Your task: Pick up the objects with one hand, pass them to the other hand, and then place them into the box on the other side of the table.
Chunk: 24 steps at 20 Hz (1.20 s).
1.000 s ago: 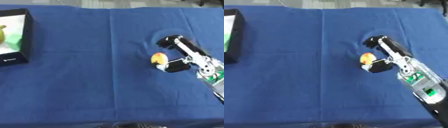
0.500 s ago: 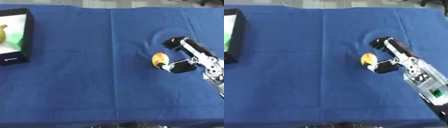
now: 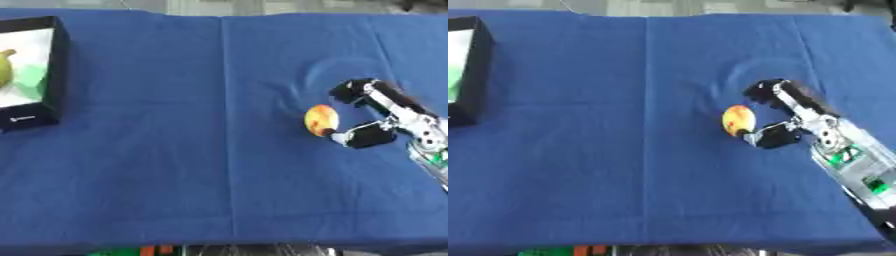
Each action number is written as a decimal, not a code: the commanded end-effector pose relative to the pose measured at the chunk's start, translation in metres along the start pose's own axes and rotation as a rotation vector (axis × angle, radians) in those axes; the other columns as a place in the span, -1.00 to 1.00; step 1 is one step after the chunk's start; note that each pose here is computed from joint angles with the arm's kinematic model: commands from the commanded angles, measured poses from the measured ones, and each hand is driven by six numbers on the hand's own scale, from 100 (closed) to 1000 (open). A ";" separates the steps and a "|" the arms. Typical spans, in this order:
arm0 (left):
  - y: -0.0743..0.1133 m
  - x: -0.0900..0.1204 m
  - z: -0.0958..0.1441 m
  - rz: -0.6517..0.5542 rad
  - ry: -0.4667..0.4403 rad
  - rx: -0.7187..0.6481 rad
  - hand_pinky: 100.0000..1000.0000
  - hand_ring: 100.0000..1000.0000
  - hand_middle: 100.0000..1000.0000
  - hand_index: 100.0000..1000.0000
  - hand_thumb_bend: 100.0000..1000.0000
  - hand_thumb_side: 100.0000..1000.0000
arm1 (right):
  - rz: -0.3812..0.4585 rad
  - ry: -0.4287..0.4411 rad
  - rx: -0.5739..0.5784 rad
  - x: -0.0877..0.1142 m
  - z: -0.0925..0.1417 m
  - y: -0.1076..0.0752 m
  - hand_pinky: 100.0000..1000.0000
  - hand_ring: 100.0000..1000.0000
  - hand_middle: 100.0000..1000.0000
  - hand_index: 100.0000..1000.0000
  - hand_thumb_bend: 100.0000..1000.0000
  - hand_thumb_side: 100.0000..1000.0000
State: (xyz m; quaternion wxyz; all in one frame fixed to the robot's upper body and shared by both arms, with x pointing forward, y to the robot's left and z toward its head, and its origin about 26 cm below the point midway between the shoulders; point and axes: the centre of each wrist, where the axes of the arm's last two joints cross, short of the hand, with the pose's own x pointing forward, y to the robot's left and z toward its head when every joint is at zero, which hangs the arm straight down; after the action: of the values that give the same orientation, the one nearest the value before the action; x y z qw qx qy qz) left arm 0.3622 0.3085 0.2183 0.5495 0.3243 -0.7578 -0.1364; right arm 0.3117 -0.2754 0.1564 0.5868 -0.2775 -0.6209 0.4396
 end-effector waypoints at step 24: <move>0.003 -0.004 0.001 0.007 0.009 0.020 0.54 0.45 0.48 0.35 -0.94 0.36 | 0.042 0.049 0.008 -0.020 -0.017 0.005 0.49 0.48 0.21 0.41 -0.22 -1.00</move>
State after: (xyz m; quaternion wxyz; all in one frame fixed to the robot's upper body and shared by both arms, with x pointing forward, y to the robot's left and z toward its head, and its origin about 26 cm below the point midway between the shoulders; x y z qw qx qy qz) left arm 0.3618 0.3084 0.2074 0.5609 0.3212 -0.7518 -0.1307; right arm 0.3293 -0.2845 0.1344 0.6015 -0.2901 -0.5938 0.4489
